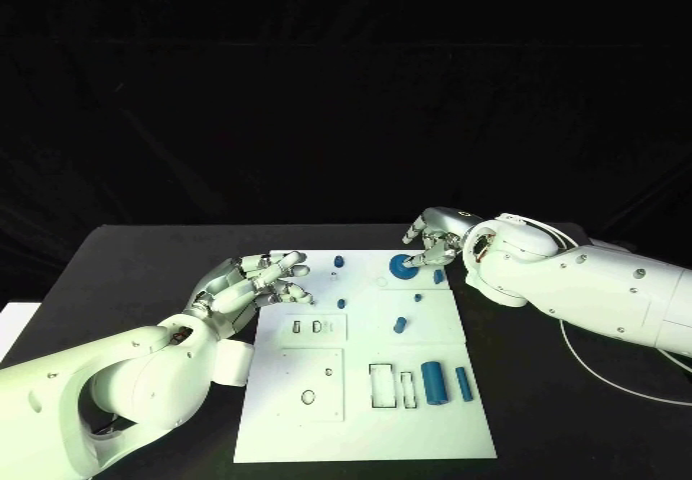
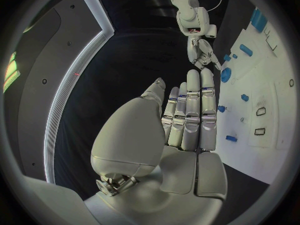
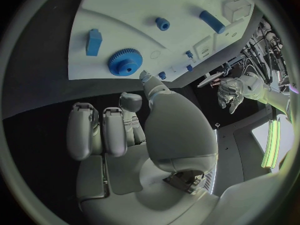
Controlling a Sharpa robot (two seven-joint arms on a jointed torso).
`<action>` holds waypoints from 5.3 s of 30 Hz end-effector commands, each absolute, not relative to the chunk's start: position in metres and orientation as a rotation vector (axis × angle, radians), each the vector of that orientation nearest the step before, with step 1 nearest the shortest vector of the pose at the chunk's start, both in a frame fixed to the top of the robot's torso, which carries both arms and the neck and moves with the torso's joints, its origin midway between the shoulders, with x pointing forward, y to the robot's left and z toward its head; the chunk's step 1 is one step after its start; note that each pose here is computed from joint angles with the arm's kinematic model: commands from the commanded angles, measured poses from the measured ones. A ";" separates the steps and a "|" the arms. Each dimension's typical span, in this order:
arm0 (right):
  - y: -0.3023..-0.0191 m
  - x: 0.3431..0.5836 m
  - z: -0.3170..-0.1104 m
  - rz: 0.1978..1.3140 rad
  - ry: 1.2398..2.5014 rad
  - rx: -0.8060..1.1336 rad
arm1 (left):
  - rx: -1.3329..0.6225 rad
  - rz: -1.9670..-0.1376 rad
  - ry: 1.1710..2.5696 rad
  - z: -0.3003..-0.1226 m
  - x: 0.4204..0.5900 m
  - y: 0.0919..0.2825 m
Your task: Assemble the parts on the task board
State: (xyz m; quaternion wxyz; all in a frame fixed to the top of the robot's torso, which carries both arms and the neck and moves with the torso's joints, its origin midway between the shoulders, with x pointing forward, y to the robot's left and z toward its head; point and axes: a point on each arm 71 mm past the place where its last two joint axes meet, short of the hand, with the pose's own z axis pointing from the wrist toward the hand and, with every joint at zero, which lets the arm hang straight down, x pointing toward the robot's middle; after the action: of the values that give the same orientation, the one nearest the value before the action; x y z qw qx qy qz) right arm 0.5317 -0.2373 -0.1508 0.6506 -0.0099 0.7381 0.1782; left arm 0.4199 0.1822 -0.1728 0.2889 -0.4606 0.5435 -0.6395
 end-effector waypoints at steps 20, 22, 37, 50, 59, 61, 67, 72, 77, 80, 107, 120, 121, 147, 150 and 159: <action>-0.234 0.537 -0.168 0.351 1.796 -0.017 | -1.226 -1.740 1.458 -0.172 0.420 0.179; -0.233 0.537 -0.168 0.348 1.796 -0.020 | -1.226 -1.740 1.458 -0.172 0.420 0.179; -0.228 0.539 -0.176 0.332 1.835 -0.039 | -1.227 -1.740 1.460 -0.172 0.420 0.179; -0.216 0.532 -0.171 0.282 1.703 -0.115 | -1.228 -1.740 1.463 -0.172 0.420 0.179; -0.190 0.515 -0.155 0.355 1.573 -0.115 | -1.228 -1.740 1.463 -0.173 0.421 0.179; -0.183 0.513 -0.153 0.371 1.559 -0.113 | -1.228 -1.740 1.462 -0.173 0.421 0.179; -0.161 0.510 -0.151 0.420 1.543 -0.127 | -1.228 -1.738 1.462 -0.173 0.422 0.180; -0.141 0.510 -0.153 0.445 1.560 -0.134 | -1.228 -1.739 1.462 -0.173 0.422 0.179; -0.123 0.510 -0.161 0.467 1.591 -0.142 | -1.228 -1.740 1.463 -0.173 0.422 0.179; -0.117 0.510 -0.166 0.471 1.604 -0.144 | -1.228 -1.741 1.464 -0.173 0.422 0.178; -0.099 0.516 -0.180 0.497 1.644 -0.146 | -1.230 -1.742 1.472 -0.174 0.422 0.177; -0.106 0.513 -0.177 0.526 1.616 -0.130 | -1.231 -1.740 1.475 -0.174 0.422 0.178; -0.109 0.512 -0.176 0.530 1.609 -0.125 | -1.232 -1.740 1.475 -0.174 0.422 0.178; -0.286 0.505 -0.170 0.758 1.627 0.100 | -1.242 -1.702 1.457 -0.180 0.433 0.190; -0.294 0.507 -0.174 0.740 1.631 0.105 | -1.242 -1.700 1.455 -0.180 0.435 0.190; -0.303 0.511 -0.190 0.710 1.651 0.128 | -1.244 -1.695 1.454 -0.182 0.438 0.191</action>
State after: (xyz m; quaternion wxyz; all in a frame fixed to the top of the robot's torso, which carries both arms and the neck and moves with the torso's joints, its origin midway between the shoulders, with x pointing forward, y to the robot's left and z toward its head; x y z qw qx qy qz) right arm 0.5111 -0.3053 -0.1895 0.6271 0.0638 0.7179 0.2955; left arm 0.4379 0.1932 -0.1833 0.2967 -0.4710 0.5457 -0.6264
